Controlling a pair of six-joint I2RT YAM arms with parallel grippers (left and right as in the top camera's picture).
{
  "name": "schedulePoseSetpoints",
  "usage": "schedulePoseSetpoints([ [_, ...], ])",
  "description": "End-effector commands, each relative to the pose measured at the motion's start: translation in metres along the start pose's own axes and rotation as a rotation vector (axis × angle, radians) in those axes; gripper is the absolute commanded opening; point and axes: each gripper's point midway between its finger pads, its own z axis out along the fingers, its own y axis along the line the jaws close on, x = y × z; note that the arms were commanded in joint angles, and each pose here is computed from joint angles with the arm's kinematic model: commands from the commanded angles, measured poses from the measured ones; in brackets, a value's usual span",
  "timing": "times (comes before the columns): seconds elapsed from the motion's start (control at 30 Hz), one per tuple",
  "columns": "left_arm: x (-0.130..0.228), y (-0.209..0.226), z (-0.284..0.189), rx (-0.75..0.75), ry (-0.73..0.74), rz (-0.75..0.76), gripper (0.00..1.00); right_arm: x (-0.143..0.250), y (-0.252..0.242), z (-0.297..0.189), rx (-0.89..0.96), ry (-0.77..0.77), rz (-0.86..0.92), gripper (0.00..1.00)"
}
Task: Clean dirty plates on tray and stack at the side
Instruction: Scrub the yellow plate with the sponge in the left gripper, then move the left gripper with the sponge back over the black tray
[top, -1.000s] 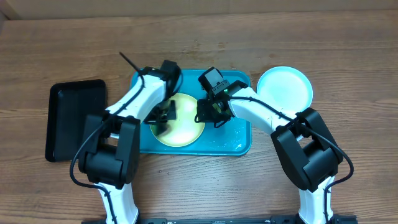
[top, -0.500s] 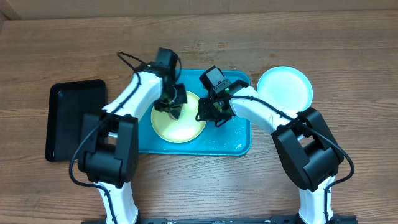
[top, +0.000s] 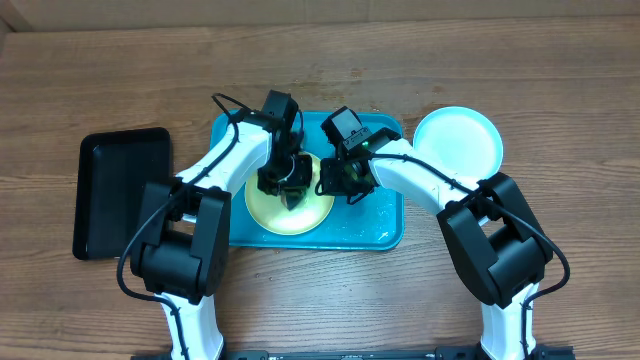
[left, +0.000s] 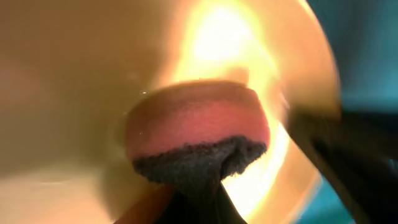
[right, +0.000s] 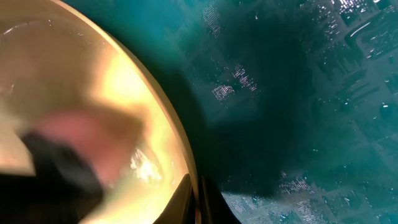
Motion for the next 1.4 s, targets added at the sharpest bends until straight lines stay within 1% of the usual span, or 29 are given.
schedulePoseSetpoints([
  [0.0,0.026,-0.031,0.01,0.218,0.1,0.207,0.04,-0.002,-0.015,0.008,0.057,-0.005,0.013,0.04],
  [0.03,0.028,-0.028,0.011,0.2,0.105,0.204,0.04,-0.002,-0.015,0.008,0.057,-0.004,0.013,0.04],
  [0.1,0.028,-0.013,0.013,0.112,0.113,0.176,0.04,-0.002,-0.015,0.008,0.057,-0.003,0.013,0.04],
  [0.17,0.024,0.011,0.014,-0.032,0.102,0.106,0.04,-0.002,-0.015,0.008,0.057,-0.003,0.013,0.04],
  [0.2,0.021,0.03,0.012,-0.138,0.084,0.042,0.04,-0.001,-0.015,0.008,0.057,-0.003,0.013,0.04],
  [0.27,0.017,0.056,0.006,-0.271,0.056,-0.051,0.04,-0.001,-0.015,0.008,0.058,-0.003,0.013,0.04],
  [0.4,0.018,0.111,-0.02,-0.517,0.014,-0.242,0.04,-0.001,-0.015,0.008,0.06,0.0,0.014,0.04],
  [0.43,0.019,0.131,-0.036,-0.593,-0.001,-0.318,0.04,-0.001,-0.015,0.008,0.059,0.0,0.014,0.04],
  [0.5,0.017,0.147,-0.056,-0.643,-0.019,-0.39,0.04,-0.001,-0.015,0.008,0.059,-0.001,0.014,0.04],
  [0.6,0.004,0.157,-0.083,-0.636,-0.064,-0.444,0.04,-0.001,-0.015,0.008,0.058,-0.003,0.013,0.04],
  [0.67,-0.014,0.161,-0.108,-0.606,-0.127,-0.483,0.04,-0.001,-0.015,0.008,0.058,-0.003,0.013,0.04],
  [0.77,-0.03,0.159,-0.129,-0.546,-0.183,-0.511,0.04,0.0,-0.015,0.008,0.06,0.001,0.014,0.04],
  [0.8,-0.036,0.16,-0.14,-0.503,-0.208,-0.534,0.04,-0.001,-0.015,0.008,0.059,0.0,0.014,0.04],
  [0.9,-0.038,0.168,-0.153,-0.418,-0.222,-0.593,0.04,-0.001,-0.015,0.008,0.058,0.0,0.009,0.04],
  [1.0,-0.031,0.189,-0.159,-0.32,-0.214,-0.68,0.04,-0.001,-0.015,0.008,0.059,0.0,0.009,0.04],
  [1.07,-0.021,0.211,-0.163,-0.284,-0.211,-0.754,0.04,-0.001,-0.015,0.008,0.058,0.0,0.002,0.04],
  [1.1,-0.009,0.234,-0.169,-0.288,-0.211,-0.818,0.04,-0.001,-0.015,0.008,0.058,-0.001,0.001,0.04],
  [1.2,0.009,0.268,-0.173,-0.299,-0.216,-0.909,0.04,-0.002,-0.014,0.008,0.056,-0.004,0.001,0.04],
  [1.3,0.026,0.292,-0.165,-0.29,-0.209,-0.98,0.04,-0.003,-0.014,0.008,0.053,-0.01,-0.003,0.04],
  [1.37,0.035,0.301,-0.158,-0.286,-0.196,-1.009,0.04,-0.004,-0.013,0.008,0.051,-0.012,-0.025,0.04],
])
